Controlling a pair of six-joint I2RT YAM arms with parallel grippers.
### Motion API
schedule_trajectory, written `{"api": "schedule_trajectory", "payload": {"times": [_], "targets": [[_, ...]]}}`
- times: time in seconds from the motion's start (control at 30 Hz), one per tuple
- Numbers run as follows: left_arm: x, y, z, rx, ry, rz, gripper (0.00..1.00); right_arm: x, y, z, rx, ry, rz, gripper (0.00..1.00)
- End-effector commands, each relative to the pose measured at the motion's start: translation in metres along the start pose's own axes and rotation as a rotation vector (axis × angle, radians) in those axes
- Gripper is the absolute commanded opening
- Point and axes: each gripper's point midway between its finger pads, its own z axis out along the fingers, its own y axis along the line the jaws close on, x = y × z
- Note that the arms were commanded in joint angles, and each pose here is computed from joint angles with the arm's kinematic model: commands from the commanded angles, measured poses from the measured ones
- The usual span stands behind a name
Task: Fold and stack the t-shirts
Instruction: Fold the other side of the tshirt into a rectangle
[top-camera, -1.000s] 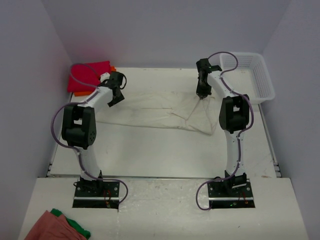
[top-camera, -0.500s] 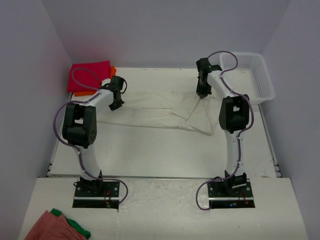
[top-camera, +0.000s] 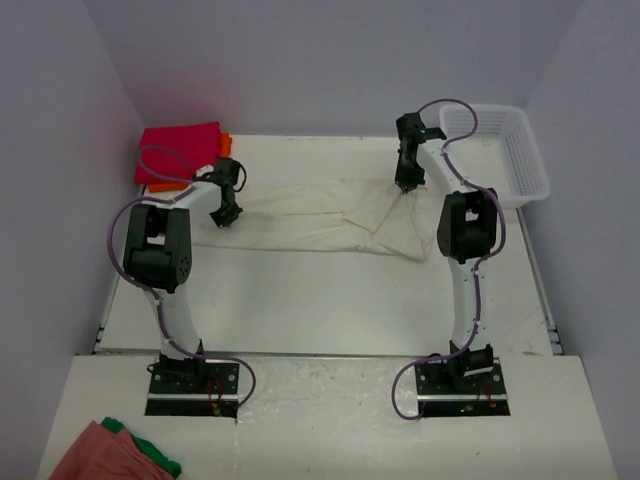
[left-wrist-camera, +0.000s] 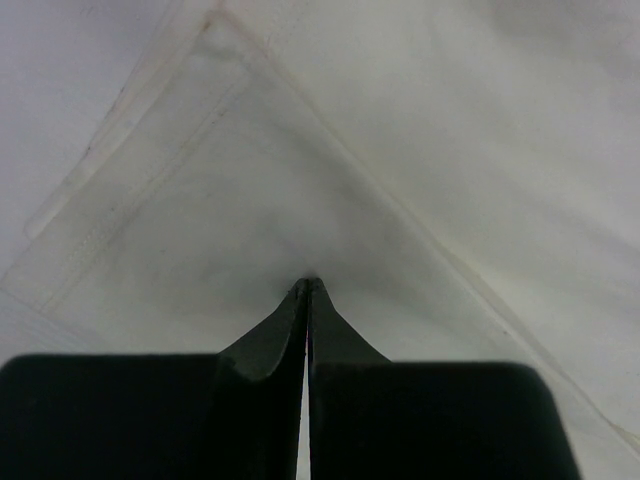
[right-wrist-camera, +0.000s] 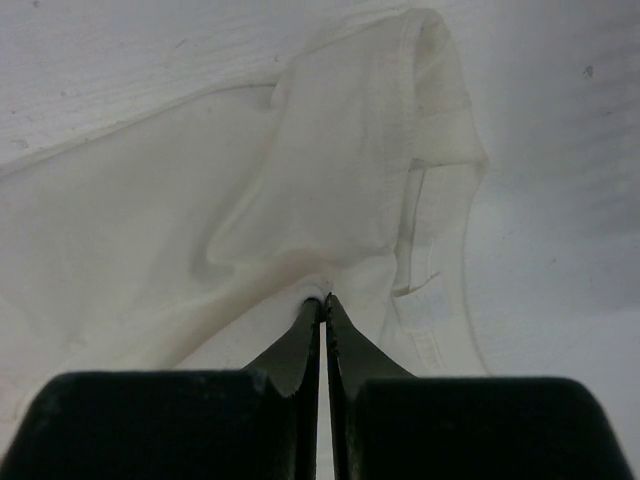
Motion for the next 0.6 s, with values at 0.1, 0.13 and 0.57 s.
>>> {"api": "schedule_trajectory", "payload": {"times": [0.1, 0.13, 0.57], "targets": [[0.018, 0.026, 0.018, -0.082, 0.045, -0.019, 0.00, -0.035, -0.001, -0.026, -0.025, -0.118, -0.010, 0.00], [0.018, 0.026, 0.019, -0.081, 0.042, -0.024, 0.00, -0.040, -0.002, -0.031, -0.027, -0.136, -0.006, 0.00], [0.016, 0.022, 0.019, -0.067, 0.041, -0.025, 0.00, -0.065, 0.013, -0.087, -0.104, -0.253, -0.023, 0.00]]}}
